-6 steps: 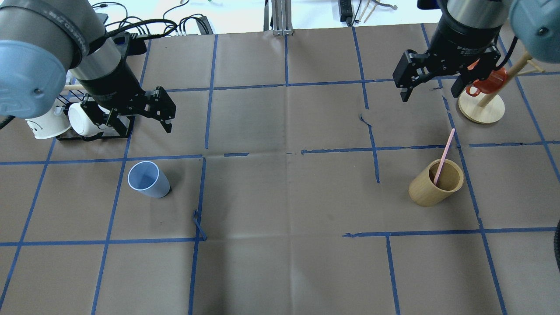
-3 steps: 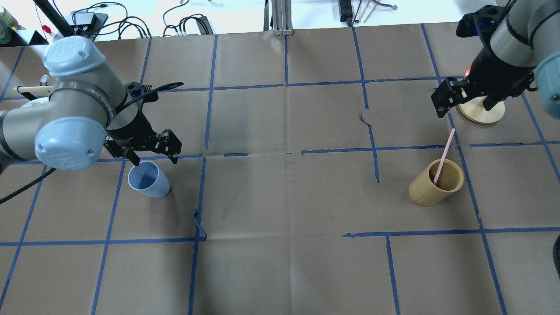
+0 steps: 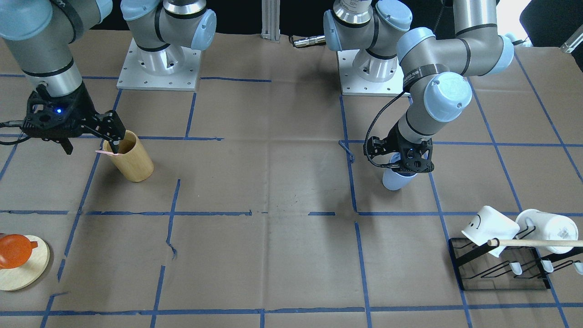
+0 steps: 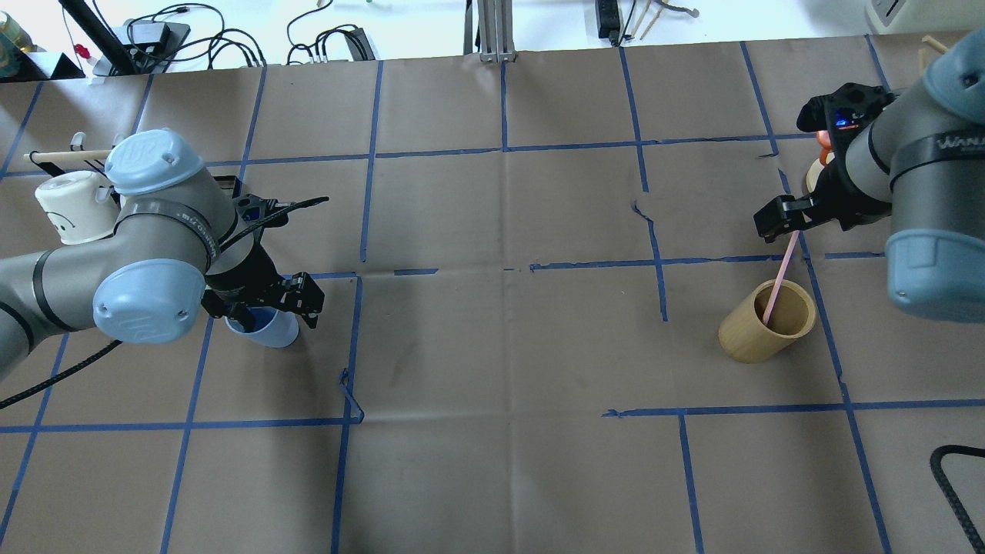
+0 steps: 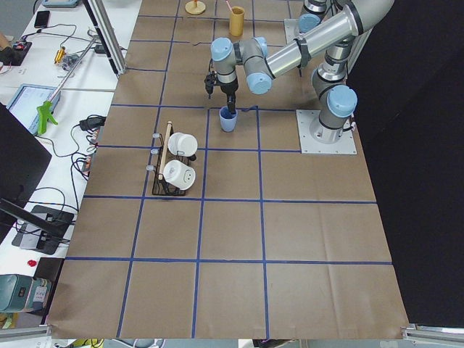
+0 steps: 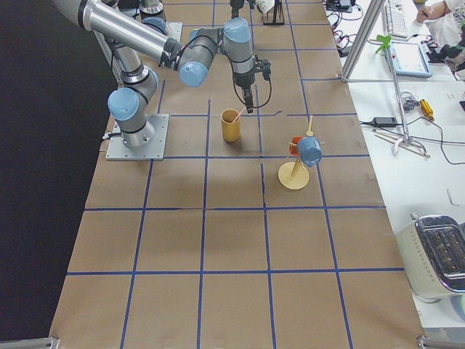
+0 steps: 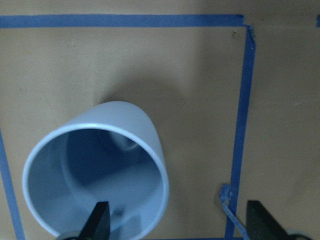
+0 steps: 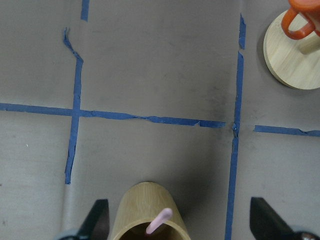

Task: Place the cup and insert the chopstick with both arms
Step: 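Lower left gripper onto blue cup rim while right gripper descends to pink stick, then lift blue cup with left gripper toward table center while right gripper grasps pink stick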

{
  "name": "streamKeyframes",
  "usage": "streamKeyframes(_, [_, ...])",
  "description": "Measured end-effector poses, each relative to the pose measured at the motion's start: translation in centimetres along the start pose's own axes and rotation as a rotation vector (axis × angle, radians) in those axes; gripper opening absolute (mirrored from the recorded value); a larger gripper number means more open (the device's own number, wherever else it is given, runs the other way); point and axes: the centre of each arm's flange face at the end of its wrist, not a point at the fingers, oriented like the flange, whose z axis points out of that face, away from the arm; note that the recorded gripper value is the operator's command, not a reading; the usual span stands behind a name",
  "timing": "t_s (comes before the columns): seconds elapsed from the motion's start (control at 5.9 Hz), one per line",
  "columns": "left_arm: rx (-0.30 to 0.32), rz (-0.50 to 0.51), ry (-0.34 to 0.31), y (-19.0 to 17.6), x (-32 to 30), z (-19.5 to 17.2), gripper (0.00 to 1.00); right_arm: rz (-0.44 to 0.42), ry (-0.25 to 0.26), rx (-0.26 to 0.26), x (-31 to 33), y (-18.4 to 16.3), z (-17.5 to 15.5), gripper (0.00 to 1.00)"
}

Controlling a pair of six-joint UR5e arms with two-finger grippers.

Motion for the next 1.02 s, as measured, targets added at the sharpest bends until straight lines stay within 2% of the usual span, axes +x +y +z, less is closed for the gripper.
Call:
streamKeyframes(0.17, [0.000,0.000,0.000,-0.2,0.0,0.2,0.27,0.016,-0.007,0.026,-0.5,0.9,1.4,1.00])
streamKeyframes(0.34, [0.004,0.001,0.000,-0.4,-0.1,0.2,0.19,0.024,-0.010,0.044,-0.8,1.4,2.0,0.82])
streamKeyframes(0.51, [0.008,0.003,-0.002,-0.6,-0.1,0.2,0.19,0.027,-0.009,0.056,-0.8,1.5,2.1,0.51])
streamKeyframes(0.68, [0.013,0.007,-0.003,-0.8,0.0,0.2,0.10,0.028,-0.007,0.064,-0.8,1.5,2.1,0.46])
streamKeyframes(1.02, [0.068,0.013,-0.009,-2.1,2.1,-2.2,0.10,0.028,-0.003,0.067,-0.7,1.5,2.0,0.12])
